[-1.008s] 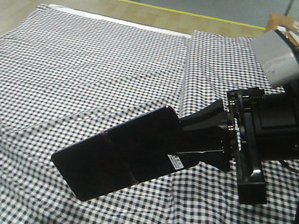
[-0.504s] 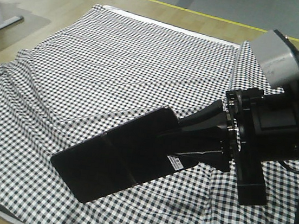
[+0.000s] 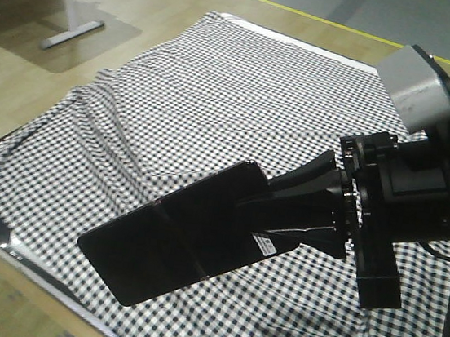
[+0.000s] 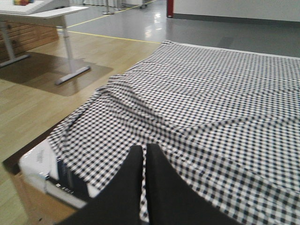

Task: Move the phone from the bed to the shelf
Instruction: 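Hold the phone raised in the right gripper while turning away from the bed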

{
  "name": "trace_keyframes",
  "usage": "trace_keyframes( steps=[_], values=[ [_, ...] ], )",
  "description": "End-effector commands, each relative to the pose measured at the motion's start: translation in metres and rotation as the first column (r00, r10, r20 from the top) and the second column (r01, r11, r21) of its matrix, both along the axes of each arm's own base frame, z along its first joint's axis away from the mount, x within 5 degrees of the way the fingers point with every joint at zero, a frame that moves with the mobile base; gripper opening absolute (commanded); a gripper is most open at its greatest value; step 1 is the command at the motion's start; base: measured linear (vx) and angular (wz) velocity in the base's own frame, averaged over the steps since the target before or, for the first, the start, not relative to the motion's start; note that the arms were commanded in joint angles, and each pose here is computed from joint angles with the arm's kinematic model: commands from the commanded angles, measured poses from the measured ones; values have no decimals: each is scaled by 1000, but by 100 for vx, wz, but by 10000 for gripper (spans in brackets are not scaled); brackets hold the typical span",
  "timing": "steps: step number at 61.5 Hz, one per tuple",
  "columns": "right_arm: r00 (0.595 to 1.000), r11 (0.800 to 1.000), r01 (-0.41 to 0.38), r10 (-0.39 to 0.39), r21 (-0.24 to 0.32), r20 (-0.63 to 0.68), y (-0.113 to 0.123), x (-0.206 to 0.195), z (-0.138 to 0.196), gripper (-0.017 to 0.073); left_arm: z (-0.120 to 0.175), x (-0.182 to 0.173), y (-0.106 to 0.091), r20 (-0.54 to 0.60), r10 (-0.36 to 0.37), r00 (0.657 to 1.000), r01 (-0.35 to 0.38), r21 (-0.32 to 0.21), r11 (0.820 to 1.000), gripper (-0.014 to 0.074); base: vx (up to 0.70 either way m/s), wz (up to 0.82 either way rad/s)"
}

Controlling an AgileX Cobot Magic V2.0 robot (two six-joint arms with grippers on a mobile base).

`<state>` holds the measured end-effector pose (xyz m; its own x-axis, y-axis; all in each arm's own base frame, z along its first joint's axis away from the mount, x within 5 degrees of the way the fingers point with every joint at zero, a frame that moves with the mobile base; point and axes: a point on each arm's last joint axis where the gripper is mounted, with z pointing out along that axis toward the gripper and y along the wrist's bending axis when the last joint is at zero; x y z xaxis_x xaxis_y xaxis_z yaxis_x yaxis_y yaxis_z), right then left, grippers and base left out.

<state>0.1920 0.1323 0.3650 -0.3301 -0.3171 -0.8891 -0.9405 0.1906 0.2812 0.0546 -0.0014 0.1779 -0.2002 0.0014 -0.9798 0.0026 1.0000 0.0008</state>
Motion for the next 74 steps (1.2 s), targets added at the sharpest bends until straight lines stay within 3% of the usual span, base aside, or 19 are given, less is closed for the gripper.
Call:
trace_keyframes(
  steps=[1, 74],
  values=[
    [998, 993, -65, 65, 94, 12, 1, -12, 20, -1, 6, 1, 1, 77, 12, 997, -12, -12, 1000, 1, -5, 37],
    [998, 993, -66, 65, 94, 13, 1, -12, 20, -1, 6, 1, 1, 77, 12, 997, -12, -12, 1000, 1, -8, 42]
  ],
)
